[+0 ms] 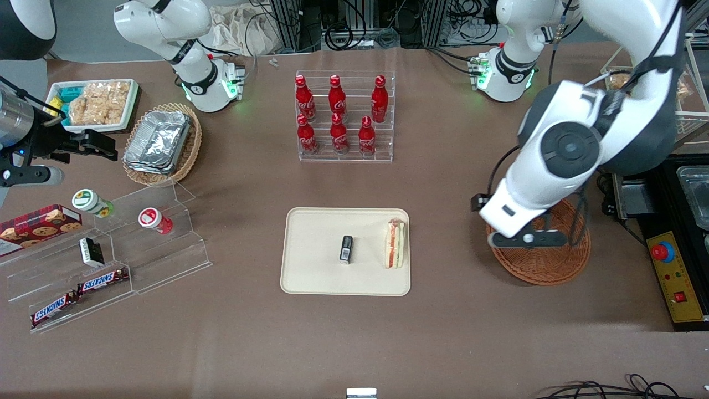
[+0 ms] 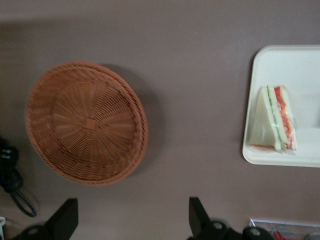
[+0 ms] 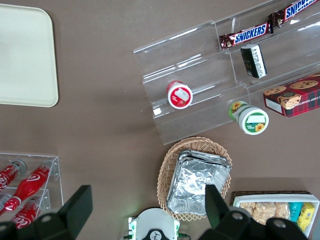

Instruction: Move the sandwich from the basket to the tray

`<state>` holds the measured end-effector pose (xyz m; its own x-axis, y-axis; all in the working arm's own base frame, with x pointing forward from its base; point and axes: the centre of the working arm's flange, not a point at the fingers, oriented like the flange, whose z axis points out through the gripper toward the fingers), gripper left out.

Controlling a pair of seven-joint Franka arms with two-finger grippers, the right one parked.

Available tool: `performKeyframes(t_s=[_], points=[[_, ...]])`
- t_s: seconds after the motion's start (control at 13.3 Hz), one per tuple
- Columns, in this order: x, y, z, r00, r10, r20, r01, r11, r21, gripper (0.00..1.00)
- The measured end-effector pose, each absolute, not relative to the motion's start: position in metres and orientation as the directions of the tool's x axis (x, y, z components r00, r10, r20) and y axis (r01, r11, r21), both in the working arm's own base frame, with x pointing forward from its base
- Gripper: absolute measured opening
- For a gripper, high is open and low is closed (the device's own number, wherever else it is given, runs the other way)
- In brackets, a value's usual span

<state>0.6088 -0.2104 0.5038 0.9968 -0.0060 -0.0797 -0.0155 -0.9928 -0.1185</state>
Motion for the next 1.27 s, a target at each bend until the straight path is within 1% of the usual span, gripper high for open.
performKeyframes(t_s=[0.22,0.53,0.9,1.27], points=[[0.603,-0.187,0.53,0.997,0.032,-0.065,0.022,-0.99,-0.14,1.0],[0.61,-0.15,0.539,0.995,0.084,-0.055,0.075,-0.986,-0.145,1.0],[0.618,-0.096,0.538,0.995,0.049,-0.086,0.036,-0.989,-0.141,1.0],[0.621,-0.062,0.539,0.995,0.012,-0.104,-0.002,-0.991,-0.136,1.0]])
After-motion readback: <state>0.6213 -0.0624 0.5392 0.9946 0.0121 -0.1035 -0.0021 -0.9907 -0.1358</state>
